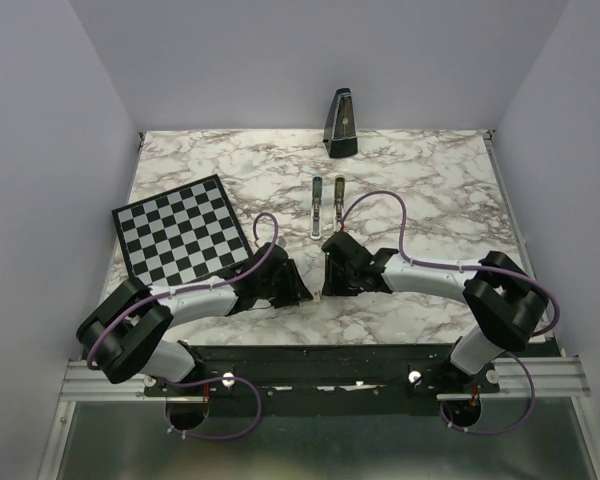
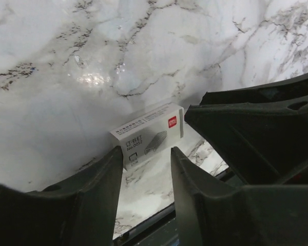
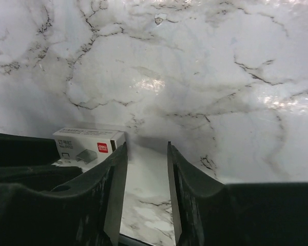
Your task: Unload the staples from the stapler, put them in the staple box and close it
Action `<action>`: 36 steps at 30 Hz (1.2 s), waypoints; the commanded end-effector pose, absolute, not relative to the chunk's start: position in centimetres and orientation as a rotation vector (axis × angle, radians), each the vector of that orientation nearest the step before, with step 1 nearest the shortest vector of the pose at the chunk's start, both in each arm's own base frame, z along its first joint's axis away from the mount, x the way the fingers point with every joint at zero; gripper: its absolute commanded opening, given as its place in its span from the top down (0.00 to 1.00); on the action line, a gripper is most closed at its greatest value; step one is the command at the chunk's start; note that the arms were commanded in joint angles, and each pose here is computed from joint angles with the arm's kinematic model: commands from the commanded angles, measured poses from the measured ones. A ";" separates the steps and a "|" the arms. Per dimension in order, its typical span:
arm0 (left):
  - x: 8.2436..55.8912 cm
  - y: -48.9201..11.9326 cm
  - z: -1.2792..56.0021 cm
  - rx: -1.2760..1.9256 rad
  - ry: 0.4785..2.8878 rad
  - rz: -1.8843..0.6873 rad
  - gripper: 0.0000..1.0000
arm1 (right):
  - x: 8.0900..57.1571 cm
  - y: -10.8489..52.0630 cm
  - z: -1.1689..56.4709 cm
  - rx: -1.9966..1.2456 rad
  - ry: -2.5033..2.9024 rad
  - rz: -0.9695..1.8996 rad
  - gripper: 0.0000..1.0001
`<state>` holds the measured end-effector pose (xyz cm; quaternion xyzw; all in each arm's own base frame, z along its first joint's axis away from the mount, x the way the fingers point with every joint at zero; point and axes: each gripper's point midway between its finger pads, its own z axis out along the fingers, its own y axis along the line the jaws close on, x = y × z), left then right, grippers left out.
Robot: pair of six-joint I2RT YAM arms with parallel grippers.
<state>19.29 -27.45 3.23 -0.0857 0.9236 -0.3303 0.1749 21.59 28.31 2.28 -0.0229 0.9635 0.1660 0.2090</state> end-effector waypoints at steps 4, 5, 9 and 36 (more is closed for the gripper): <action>19.9 -26.4 7.0 -0.250 2.534 -0.941 0.41 | 22.6 28.3 5.9 -0.112 2.588 0.458 0.41; 20.0 -26.0 7.1 -0.254 2.541 -0.925 0.39 | 22.7 28.6 6.1 -0.128 2.583 0.467 0.38; 21.0 -23.6 7.7 -0.296 2.526 -0.869 0.38 | 22.8 30.4 6.7 -0.162 2.578 0.516 0.29; 21.3 -19.1 6.5 -0.435 2.470 -0.925 0.48 | 20.9 33.1 4.9 -0.359 2.646 0.275 0.08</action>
